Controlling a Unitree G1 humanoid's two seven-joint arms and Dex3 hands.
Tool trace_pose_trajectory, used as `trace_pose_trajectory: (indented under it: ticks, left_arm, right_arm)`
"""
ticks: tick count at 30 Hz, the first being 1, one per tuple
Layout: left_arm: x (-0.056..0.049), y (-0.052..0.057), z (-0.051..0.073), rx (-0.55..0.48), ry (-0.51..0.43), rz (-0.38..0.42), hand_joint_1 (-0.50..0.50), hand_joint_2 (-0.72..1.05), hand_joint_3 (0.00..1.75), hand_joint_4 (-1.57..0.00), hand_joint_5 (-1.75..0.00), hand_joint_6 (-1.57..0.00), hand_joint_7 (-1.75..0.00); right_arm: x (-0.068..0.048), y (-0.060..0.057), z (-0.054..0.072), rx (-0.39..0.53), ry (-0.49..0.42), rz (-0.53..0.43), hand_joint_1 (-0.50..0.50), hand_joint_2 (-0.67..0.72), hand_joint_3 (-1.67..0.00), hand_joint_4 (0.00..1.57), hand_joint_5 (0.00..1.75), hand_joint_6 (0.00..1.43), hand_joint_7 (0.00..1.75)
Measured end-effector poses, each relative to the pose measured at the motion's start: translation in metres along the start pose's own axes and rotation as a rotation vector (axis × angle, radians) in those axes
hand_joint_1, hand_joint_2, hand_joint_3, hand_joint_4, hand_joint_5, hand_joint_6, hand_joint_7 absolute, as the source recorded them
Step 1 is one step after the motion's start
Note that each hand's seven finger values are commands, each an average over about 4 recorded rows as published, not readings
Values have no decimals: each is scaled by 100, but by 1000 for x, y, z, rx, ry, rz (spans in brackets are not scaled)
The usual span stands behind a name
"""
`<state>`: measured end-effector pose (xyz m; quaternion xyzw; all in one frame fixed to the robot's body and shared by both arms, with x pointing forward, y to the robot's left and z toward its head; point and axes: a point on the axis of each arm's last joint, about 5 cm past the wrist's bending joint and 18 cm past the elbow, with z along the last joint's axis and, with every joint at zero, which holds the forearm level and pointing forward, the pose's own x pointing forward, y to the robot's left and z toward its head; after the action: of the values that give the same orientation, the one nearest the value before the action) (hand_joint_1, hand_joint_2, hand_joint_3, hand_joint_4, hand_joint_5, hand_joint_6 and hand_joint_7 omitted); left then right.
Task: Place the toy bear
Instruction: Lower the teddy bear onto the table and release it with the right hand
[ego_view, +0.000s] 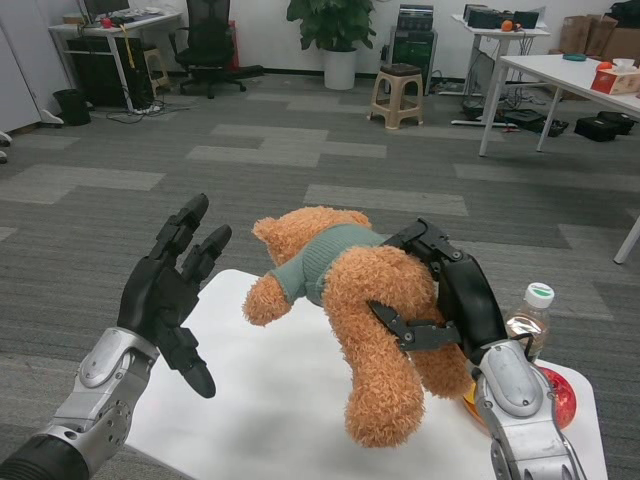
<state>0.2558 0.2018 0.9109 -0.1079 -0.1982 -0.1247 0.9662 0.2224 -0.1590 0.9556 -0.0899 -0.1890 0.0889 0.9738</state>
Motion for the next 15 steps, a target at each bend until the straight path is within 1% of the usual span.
trace_pose_trajectory:
  ticks: [2, 5, 6, 8, 10, 12, 14, 15]
  left_arm:
    - [0, 0, 0, 0, 0, 0, -48, -64, 9, 0, -33, 0, -14]
    - [0, 0, 0, 0, 0, 0, -48, -64, 9, 0, -36, 0, -14]
    - [0, 0, 0, 0, 0, 0, -48, -64, 9, 0, -38, 0, -14]
    - [0, 0, 0, 0, 0, 0, -48, -64, 9, 0, -36, 0, -14]
    - [0, 0, 0, 0, 0, 0, -48, -64, 9, 0, -38, 0, -14]
    - [0, 0, 0, 0, 0, 0, -48, -64, 9, 0, -36, 0, -14]
    - [0, 0, 0, 0, 0, 0, -48, -64, 9, 0, -31, 0, -14]
    - [0, 0, 0, 0, 0, 0, -48, -64, 9, 0, -31, 0, -14]
  right_arm:
    - [0, 0, 0, 0, 0, 0, -33, -60, -105, 34, 165, 120, 140]
    - [0, 0, 0, 0, 0, 0, -35, -60, -111, 29, 165, 120, 140]
    - [0, 0, 0, 0, 0, 0, -35, -60, -111, 26, 165, 120, 140]
    - [0, 1, 0, 1, 0, 4, -34, -60, -109, 23, 165, 119, 140]
    - [0, 3, 0, 2, 0, 13, -34, -60, -105, 19, 165, 118, 143]
    - [1, 5, -1, 3, 2, 27, -35, -60, -103, 16, 165, 117, 147]
    - [1, 8, -3, 6, 9, 45, -38, -60, -103, 14, 165, 117, 147]
    - [1, 10, -4, 7, 14, 54, -36, -60, -103, 14, 165, 117, 147]
